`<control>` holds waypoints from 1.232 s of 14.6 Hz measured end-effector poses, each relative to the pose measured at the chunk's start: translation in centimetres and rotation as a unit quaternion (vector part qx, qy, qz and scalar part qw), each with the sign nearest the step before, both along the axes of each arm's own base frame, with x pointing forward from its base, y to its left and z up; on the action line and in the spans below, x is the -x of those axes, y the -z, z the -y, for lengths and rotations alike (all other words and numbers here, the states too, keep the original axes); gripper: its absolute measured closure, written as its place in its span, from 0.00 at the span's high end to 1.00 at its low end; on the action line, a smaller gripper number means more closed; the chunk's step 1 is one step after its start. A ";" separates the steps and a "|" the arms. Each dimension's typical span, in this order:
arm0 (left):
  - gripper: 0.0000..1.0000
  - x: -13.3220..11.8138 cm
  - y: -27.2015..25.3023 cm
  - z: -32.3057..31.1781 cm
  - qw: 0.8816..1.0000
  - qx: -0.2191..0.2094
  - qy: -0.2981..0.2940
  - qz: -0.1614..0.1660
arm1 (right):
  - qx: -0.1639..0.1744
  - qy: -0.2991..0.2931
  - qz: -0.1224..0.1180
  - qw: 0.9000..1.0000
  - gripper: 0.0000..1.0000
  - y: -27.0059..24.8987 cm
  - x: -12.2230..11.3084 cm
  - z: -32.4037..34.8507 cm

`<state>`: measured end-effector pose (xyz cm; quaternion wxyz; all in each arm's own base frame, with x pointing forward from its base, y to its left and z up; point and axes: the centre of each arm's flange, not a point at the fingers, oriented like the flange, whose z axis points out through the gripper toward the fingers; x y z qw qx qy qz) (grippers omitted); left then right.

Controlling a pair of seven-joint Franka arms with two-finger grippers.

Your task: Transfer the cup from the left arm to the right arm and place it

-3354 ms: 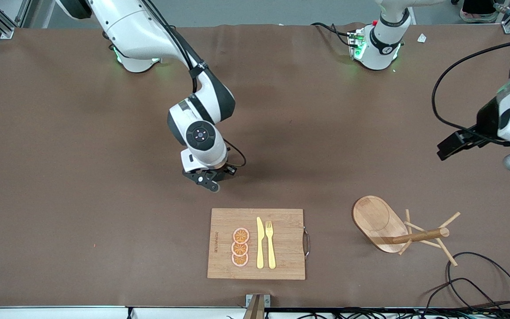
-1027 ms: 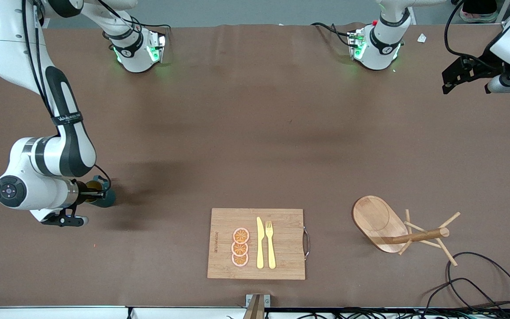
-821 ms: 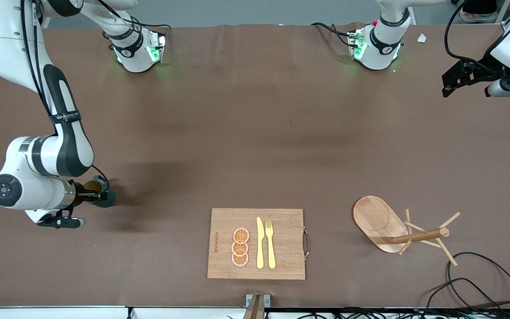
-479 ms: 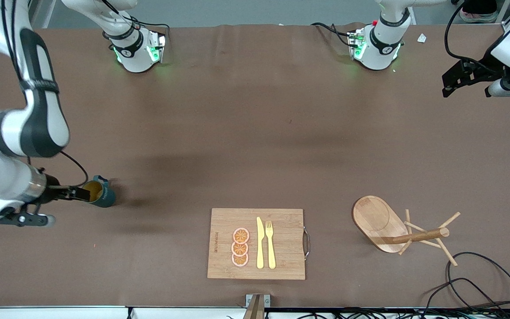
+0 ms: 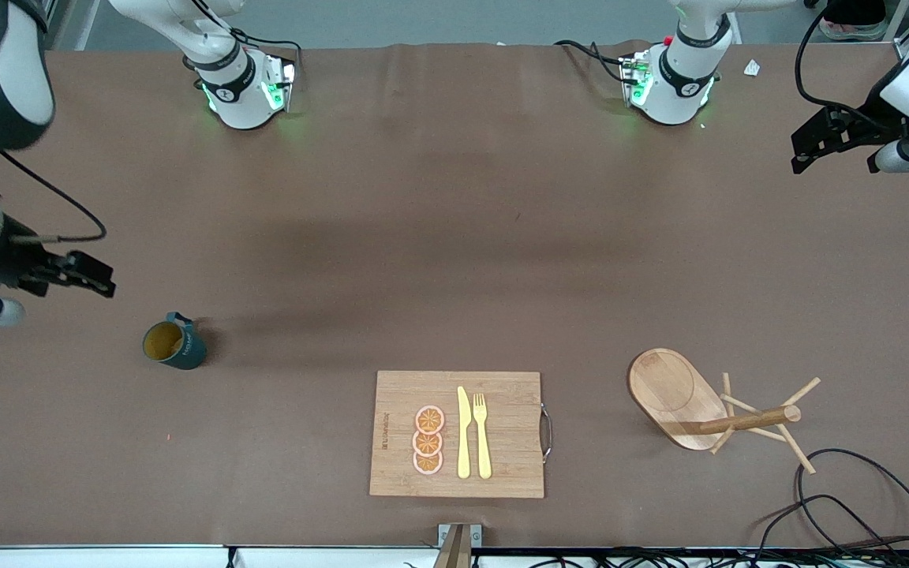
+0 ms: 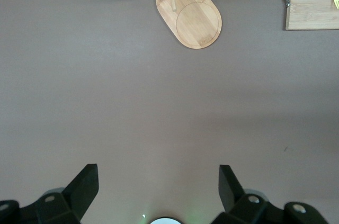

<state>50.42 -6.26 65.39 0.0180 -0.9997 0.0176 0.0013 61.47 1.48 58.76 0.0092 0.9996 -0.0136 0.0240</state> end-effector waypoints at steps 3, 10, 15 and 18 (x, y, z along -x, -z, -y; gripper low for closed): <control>1.00 0.0 0.0 0.2 1.000 0.000 0.004 -0.001 | 0.000 0.000 0.007 1.000 1.00 -2.6 1.7 0.1; 1.00 0.0 -0.2 0.4 1.000 0.000 0.006 0.001 | 0.000 0.003 0.009 1.000 1.00 -5.4 3.9 0.3; 1.00 0.0 0.3 0.0 1.000 -0.001 0.002 -0.013 | 0.000 0.005 0.013 1.000 1.00 -6.1 4.5 0.6; 1.00 0.0 0.7 -0.4 1.000 -0.002 -0.002 -0.023 | 0.000 0.005 0.013 1.000 1.00 -6.0 4.5 0.6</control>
